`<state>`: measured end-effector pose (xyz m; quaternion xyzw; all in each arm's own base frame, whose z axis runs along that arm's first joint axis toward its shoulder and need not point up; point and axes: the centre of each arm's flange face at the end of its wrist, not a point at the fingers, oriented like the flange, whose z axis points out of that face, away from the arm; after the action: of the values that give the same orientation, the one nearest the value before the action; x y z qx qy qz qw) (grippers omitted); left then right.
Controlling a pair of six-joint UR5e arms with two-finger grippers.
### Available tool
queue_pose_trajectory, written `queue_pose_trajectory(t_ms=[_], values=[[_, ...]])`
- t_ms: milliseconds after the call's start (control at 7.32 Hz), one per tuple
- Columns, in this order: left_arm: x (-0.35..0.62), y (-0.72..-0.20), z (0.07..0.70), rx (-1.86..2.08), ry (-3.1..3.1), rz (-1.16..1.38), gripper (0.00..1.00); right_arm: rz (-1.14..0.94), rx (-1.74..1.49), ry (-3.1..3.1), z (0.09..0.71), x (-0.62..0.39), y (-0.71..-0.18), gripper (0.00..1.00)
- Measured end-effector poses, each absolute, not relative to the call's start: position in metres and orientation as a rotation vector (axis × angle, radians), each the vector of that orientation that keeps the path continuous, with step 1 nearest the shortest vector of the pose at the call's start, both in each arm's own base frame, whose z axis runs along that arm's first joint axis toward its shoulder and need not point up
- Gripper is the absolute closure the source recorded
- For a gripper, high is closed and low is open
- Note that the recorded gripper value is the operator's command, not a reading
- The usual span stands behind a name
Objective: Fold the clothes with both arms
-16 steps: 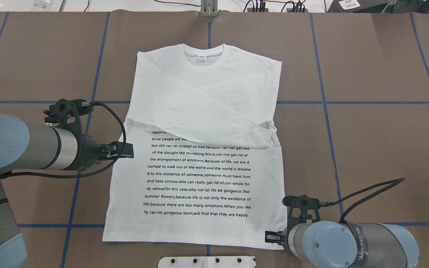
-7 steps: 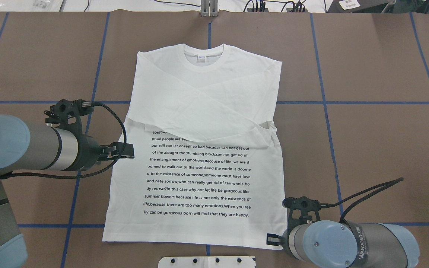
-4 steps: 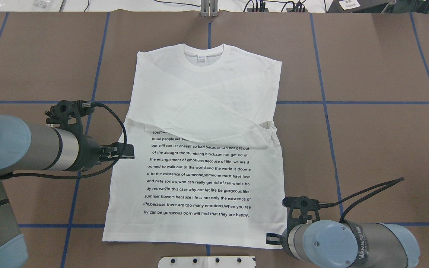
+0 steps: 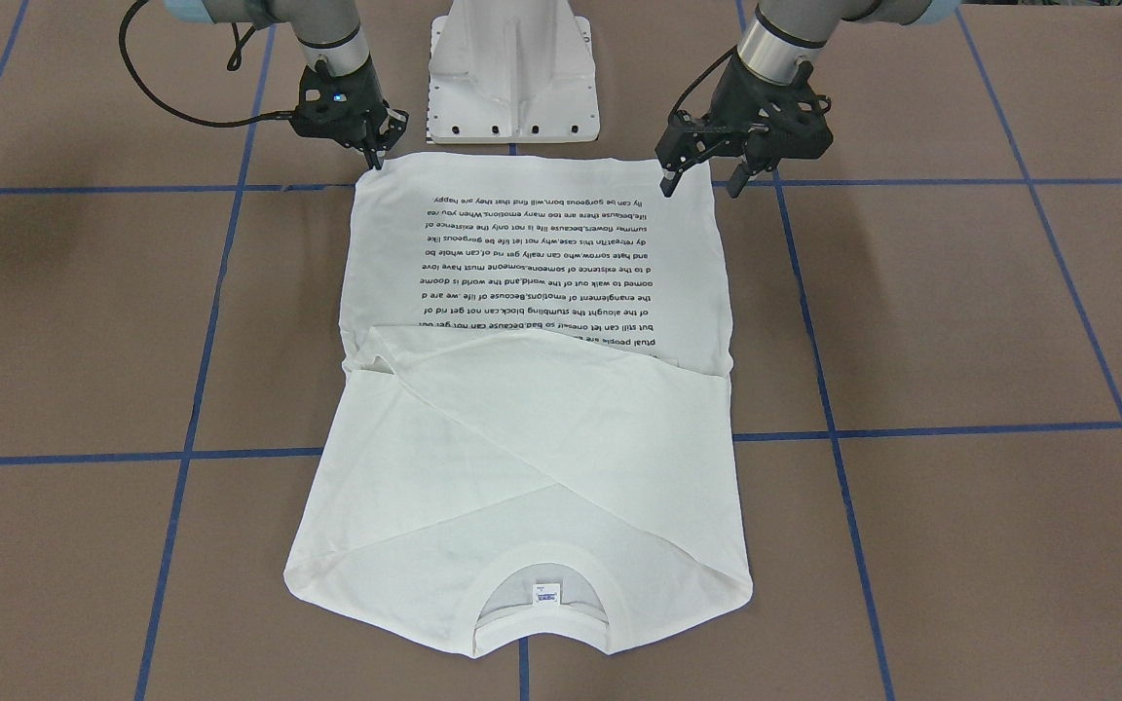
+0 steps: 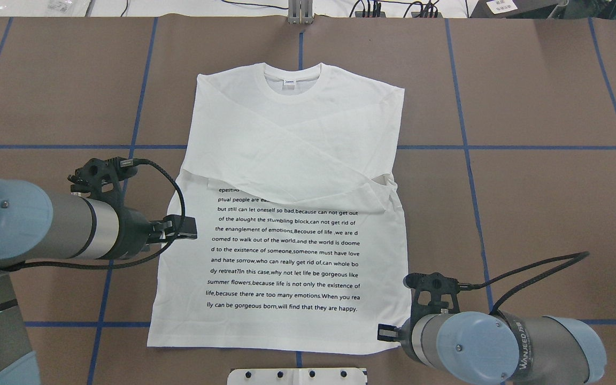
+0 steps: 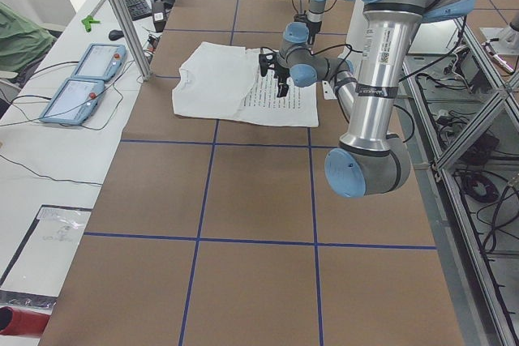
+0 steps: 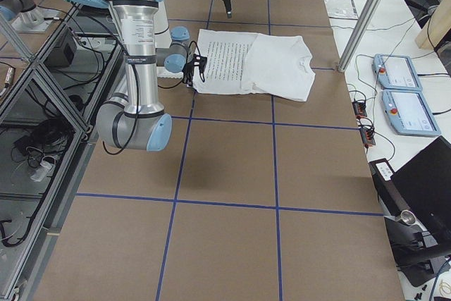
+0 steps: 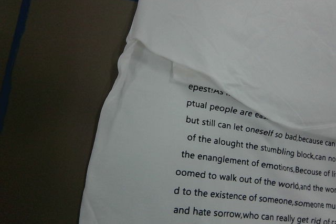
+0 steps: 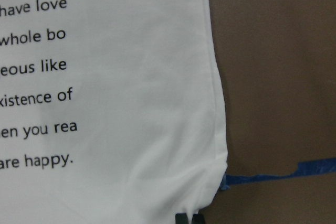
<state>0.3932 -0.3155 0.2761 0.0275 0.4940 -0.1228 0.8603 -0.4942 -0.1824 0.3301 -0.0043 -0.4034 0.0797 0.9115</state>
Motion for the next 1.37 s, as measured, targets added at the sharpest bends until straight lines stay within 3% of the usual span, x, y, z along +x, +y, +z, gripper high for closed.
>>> queue_pose_trajectory(t_ms=[546,1093,1366], values=[[0.432,-0.247,0.320,-0.020,0.950,-0.334,0.01,0.183,0.009,-0.873,0.314,-0.485,-0.193,1.00],[0.458,-0.224,0.371,-0.031,0.843,-0.337,0.01,0.184,0.015,-0.891,0.304,-0.487,-0.197,1.00],[0.466,-0.211,0.375,-0.041,0.834,-0.317,0.10,0.184,0.018,-0.891,0.304,-0.486,-0.199,1.00]])
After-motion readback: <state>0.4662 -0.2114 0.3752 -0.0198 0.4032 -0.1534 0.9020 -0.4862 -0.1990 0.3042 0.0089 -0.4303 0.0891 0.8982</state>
